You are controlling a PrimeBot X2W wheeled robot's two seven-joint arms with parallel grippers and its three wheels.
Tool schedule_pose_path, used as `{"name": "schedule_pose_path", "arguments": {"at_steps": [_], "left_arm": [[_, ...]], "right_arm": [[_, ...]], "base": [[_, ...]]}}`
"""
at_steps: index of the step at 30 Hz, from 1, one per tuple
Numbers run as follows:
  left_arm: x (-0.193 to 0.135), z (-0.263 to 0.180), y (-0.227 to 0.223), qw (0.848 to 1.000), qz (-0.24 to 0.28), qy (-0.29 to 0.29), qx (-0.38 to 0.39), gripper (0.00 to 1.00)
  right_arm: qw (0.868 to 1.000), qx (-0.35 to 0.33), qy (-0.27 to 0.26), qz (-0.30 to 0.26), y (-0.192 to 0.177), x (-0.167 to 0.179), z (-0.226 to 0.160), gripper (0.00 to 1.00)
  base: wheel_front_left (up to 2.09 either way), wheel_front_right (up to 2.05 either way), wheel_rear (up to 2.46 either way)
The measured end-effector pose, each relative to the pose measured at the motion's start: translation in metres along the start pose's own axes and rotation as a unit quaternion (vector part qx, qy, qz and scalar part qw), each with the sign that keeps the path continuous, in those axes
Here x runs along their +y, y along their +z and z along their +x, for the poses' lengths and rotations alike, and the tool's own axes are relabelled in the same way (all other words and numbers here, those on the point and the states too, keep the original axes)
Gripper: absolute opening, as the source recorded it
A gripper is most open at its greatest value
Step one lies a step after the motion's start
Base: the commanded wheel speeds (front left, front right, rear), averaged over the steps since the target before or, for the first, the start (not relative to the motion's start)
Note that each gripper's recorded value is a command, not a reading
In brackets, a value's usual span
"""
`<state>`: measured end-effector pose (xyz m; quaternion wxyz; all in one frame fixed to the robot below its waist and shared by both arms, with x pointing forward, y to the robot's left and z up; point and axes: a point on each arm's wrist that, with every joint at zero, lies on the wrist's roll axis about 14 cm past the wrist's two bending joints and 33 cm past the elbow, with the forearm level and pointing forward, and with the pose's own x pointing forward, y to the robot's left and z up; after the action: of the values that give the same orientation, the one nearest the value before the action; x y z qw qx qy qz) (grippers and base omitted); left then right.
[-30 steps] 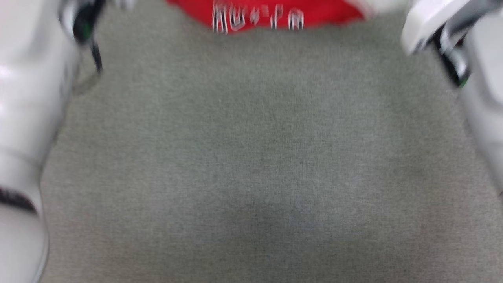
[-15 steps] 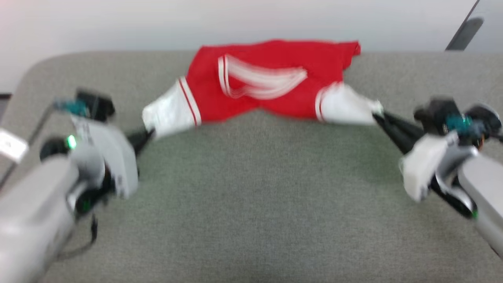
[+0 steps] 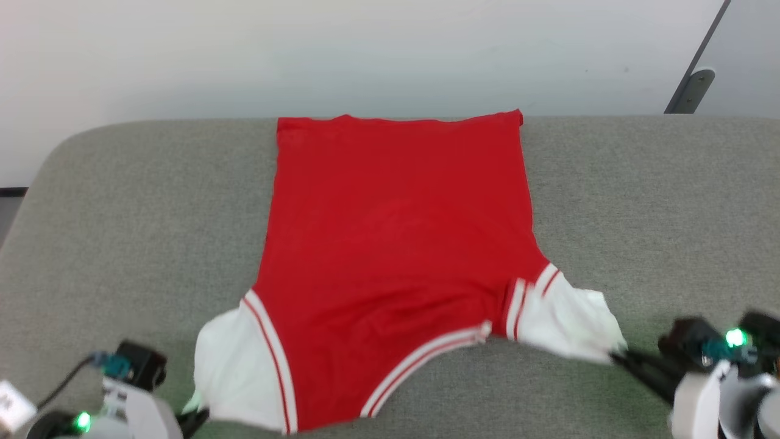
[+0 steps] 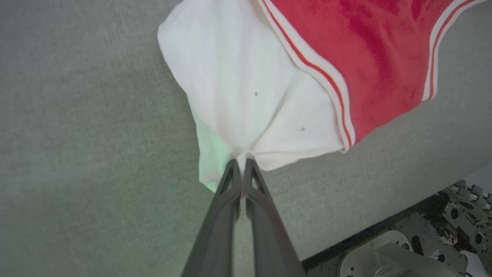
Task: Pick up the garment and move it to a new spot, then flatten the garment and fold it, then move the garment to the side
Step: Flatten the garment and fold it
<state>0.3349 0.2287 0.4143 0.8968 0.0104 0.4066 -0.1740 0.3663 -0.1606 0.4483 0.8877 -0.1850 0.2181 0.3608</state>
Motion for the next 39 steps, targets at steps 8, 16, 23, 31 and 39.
{"name": "schedule_pose_path", "arguments": {"at_steps": [8, 16, 23, 31, 39], "left_arm": [[0.015, -0.018, -0.045, 0.996, -0.056, 0.057, 0.044, 0.0], [0.001, -0.01, -0.048, 0.995, -0.076, 0.046, 0.039, 0.0], [-0.014, 0.009, -0.036, 0.997, -0.076, 0.024, 0.02, 0.0], [-0.018, 0.018, -0.025, 0.996, -0.082, 0.021, -0.008, 0.0], [-0.021, 0.02, -0.016, 0.996, -0.076, 0.02, -0.029, 0.0]], "right_arm": [[0.988, 0.107, 0.035, 0.11, -0.057, 0.03, -0.024, 0.0], [0.973, 0.152, 0.024, 0.171, -0.079, 0.027, -0.027, 0.0], [0.965, 0.158, -0.008, 0.211, -0.088, 0.015, -0.008, 1.0], [0.973, 0.128, -0.015, 0.193, -0.046, -0.011, 0.012, 1.0], [0.989, 0.021, -0.084, 0.118, 0.035, -0.069, 0.026, 1.0]], "base": [[0.0, 0.0, 0.0], [0.0, 0.0, 0.0], [0.0, 0.0, 0.0], [0.0, 0.0, 0.0], [0.0, 0.0, 0.0]]}}
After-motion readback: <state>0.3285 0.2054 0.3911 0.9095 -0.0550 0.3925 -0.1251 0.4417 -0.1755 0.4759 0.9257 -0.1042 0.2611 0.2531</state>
